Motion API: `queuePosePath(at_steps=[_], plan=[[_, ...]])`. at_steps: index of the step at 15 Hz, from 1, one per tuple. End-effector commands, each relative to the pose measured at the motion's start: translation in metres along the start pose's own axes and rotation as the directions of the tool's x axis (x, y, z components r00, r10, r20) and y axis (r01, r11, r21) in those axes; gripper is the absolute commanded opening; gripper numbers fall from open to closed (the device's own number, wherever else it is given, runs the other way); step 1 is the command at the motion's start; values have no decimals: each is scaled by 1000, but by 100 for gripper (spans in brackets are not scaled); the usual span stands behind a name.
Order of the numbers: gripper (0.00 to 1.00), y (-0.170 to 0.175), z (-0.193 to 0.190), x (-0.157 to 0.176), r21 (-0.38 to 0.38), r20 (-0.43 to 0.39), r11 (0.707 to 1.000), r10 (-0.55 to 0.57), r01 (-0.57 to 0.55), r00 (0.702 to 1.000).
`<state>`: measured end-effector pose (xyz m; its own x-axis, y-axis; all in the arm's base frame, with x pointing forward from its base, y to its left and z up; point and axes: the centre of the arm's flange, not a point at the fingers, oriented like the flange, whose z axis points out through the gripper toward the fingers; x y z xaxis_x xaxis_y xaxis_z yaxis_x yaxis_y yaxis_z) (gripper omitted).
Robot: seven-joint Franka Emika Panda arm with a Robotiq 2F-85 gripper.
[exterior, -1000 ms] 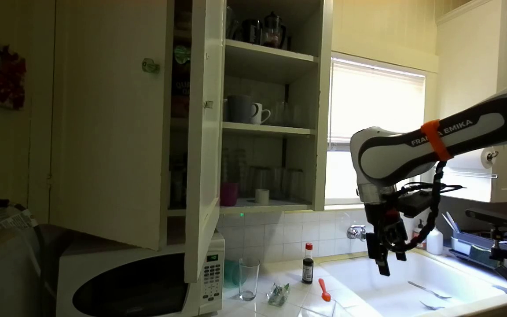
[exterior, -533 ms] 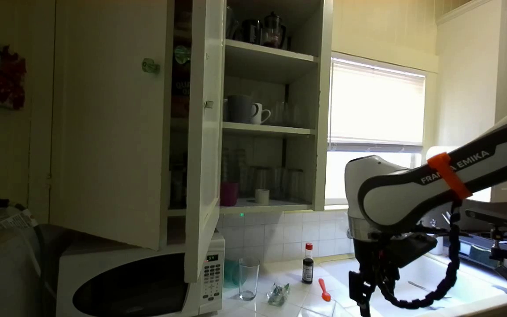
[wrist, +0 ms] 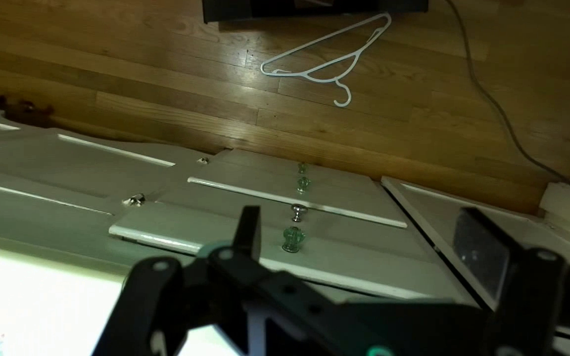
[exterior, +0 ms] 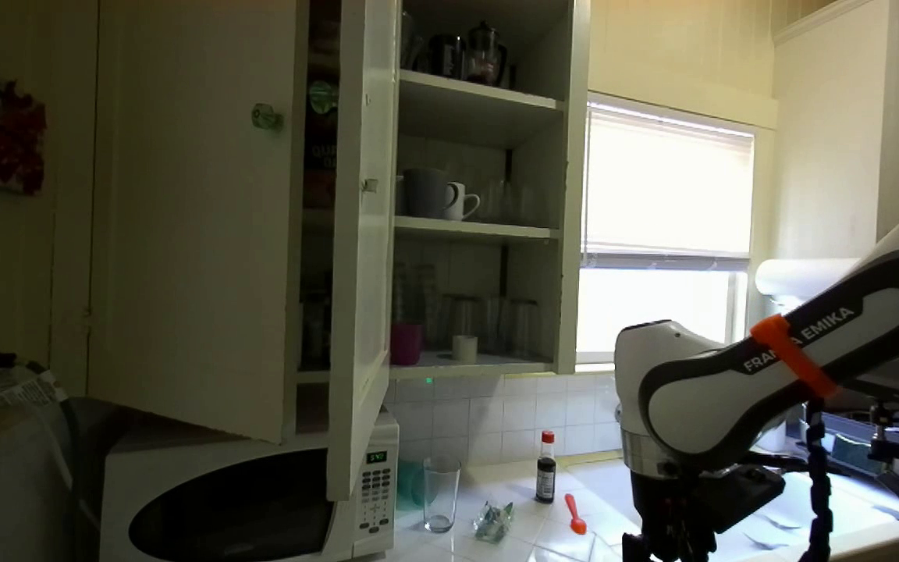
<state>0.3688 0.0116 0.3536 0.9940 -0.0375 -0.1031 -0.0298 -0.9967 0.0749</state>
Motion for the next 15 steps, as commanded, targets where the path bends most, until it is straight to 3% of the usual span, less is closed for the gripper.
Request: queuePosePath(at_steps=[1, 5, 9, 15], plan=[[100, -6, -2, -3, -21, -51, 999, 38, -39, 998], [100, -6, 43, 25, 51, -90, 995, 93, -89, 992], [100, 3, 98, 34, 109, -57, 989, 109, -102, 992], [100, -2, 167, 37, 71, 52, 985, 154, -157, 987]])
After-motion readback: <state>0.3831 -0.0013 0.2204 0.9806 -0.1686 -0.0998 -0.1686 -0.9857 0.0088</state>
